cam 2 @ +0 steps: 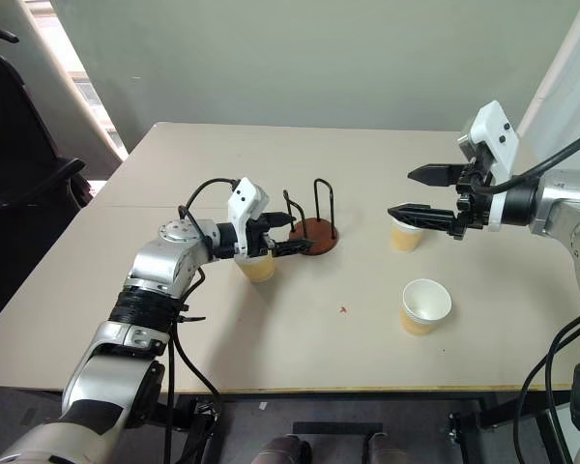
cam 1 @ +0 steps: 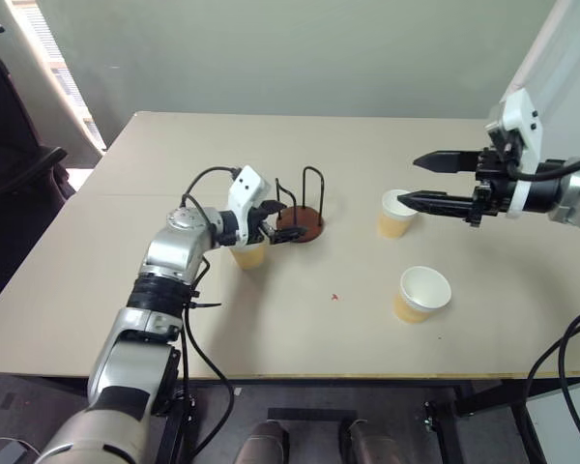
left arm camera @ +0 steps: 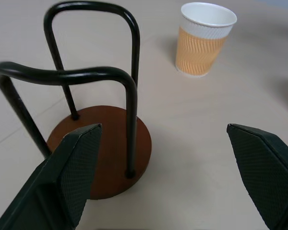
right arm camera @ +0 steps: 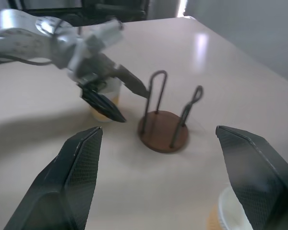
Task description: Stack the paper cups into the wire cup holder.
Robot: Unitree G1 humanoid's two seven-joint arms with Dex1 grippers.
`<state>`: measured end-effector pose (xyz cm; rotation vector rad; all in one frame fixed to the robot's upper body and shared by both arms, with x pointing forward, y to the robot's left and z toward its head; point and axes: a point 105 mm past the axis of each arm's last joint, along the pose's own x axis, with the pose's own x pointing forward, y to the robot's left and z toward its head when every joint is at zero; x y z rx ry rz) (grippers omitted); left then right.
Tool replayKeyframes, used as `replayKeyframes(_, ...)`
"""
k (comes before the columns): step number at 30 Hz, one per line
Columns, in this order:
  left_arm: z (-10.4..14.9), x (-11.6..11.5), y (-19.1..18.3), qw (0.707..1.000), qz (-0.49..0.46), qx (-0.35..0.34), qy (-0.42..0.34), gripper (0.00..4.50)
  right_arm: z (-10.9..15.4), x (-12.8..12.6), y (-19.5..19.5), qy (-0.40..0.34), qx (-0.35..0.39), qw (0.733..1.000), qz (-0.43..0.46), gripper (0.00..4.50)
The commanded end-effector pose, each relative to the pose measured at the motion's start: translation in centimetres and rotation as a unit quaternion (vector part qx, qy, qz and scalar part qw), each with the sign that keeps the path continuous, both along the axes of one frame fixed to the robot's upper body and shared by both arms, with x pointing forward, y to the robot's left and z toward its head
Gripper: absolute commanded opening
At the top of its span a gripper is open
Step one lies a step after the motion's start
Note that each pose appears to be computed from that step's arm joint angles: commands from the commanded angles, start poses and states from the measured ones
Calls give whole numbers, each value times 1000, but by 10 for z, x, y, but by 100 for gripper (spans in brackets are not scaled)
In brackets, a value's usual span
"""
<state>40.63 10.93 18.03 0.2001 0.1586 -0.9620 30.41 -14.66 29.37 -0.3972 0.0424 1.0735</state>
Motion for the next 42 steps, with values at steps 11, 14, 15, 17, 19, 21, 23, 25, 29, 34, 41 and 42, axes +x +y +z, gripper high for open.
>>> replayKeyframes(11,9,10,-22,1000,-18,-7,-19,450,15,-23,8,-23,-6,999,33,391)
replayKeyframes(14,9,12,-26,1000,-19,-8,-20,450,15,-23,8,-23,-5,999,30,391)
replayKeyframes(15,12,12,-28,999,-21,-10,-22,450,15,-23,8,-23,-5,999,30,391)
replayKeyframes(17,16,13,-30,999,-24,-14,-26,450,15,-23,8,-23,-4,999,30,391)
replayKeyframes(19,20,13,-30,999,-28,-12,-31,450,14,-23,7,-22,-4,999,28,391)
replayKeyframes(21,23,14,-29,999,-29,-10,-36,450,14,-23,6,-22,-5,999,25,391)
replayKeyframes(23,26,13,-29,999,-32,-9,-38,450,14,-23,5,-22,-5,999,24,391)
replayKeyframes(25,30,13,-29,998,-34,-9,-42,450,14,-23,4,-22,-5,999,24,391)
replayKeyframes(29,32,12,-28,998,-39,-5,-46,450,14,-23,3,-21,-6,1000,23,391)
replayKeyframes(34,28,12,-30,998,-42,-3,-39,450,14,-23,3,-20,-5,1000,21,391)
replayKeyframes(41,17,14,-44,999,-47,-8,-27,412,13,-21,0,-18,-5,1000,15,394)
replayKeyframes(42,16,15,-47,999,-46,-9,-26,390,14,-21,0,-18,-5,1000,15,394)
